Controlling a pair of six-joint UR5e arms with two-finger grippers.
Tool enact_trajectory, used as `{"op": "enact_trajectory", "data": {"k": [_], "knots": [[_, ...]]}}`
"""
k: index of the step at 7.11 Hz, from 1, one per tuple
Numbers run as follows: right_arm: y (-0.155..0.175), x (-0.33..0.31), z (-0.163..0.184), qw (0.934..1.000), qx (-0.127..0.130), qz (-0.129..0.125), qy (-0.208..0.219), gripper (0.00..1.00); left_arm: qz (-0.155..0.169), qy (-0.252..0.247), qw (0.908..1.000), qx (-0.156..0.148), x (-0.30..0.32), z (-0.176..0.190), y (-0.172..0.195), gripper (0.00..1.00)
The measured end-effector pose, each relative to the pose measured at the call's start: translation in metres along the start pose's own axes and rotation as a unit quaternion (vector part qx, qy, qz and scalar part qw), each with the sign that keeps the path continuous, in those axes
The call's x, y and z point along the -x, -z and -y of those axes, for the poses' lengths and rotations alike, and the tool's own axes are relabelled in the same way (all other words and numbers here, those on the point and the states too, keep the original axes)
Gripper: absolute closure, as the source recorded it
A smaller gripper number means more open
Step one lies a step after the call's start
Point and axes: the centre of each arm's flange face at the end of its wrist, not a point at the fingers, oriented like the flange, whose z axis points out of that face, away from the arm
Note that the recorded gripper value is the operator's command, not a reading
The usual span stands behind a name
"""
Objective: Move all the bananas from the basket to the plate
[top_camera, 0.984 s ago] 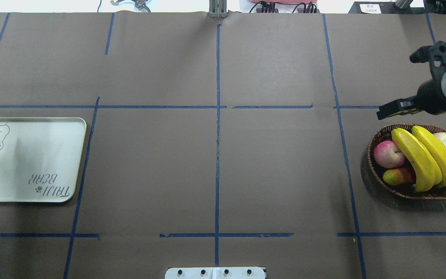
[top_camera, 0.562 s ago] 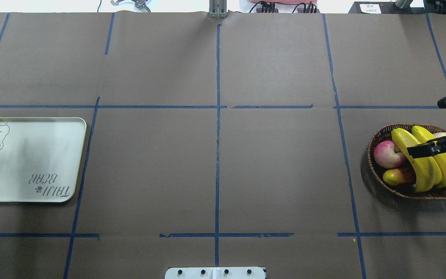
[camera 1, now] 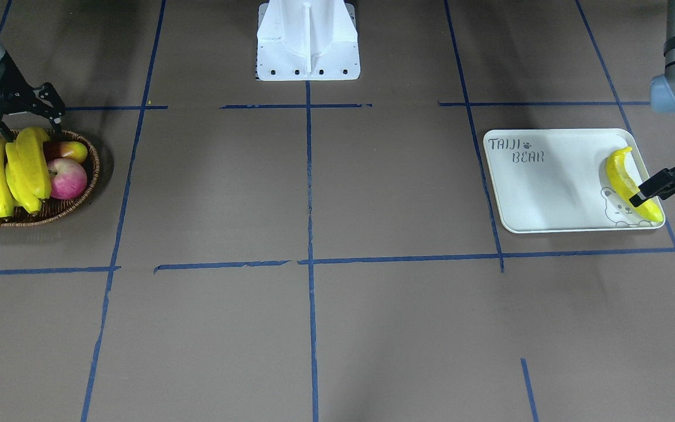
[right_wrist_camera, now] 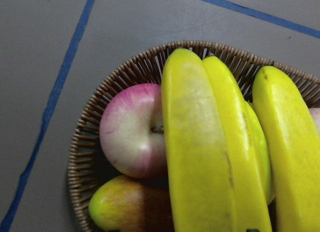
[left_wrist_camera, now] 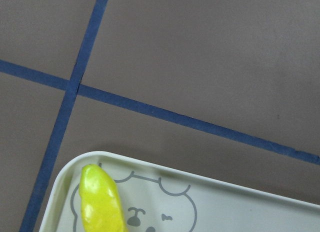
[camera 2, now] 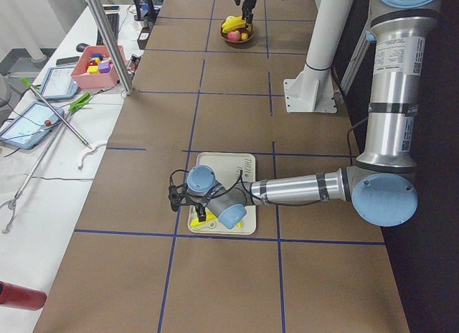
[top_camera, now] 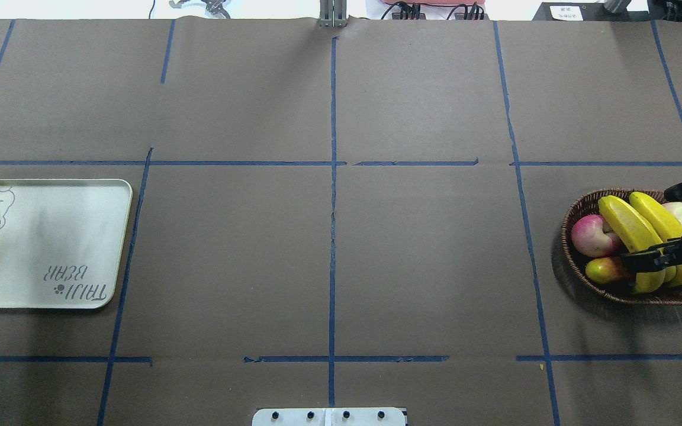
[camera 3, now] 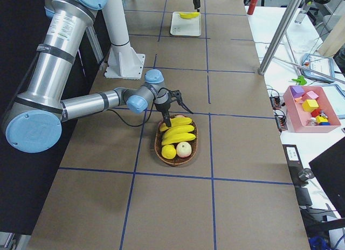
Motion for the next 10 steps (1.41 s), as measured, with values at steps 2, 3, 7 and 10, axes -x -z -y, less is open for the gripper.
{"op": "enact_trajectory", "data": {"k": [2, 3, 7, 10], "knots": [[-0.010, -0.003, -0.001, 1.0000, 0.005, -0.007, 0.000, 0.77, 0.000, 0.000, 1.0000, 0.000, 0.000, 0.000, 0.000, 0.00], [-0.013, -0.004, -0.002, 0.9999, 0.007, -0.010, 0.001, 0.93, 0.000, 0.000, 1.0000, 0.000, 0.000, 0.000, 0.000, 0.00], [0.009, 0.000, 0.004, 0.9999, 0.003, 0.012, 0.000, 1.00, 0.001, 0.001, 1.0000, 0.000, 0.000, 0.000, -0.001, 0.00], [0.059, 0.005, 0.028, 0.9987, 0.002, 0.048, -0.018, 1.00, -0.003, -0.003, 1.0000, -0.002, -0.005, 0.001, 0.001, 0.00]]}}
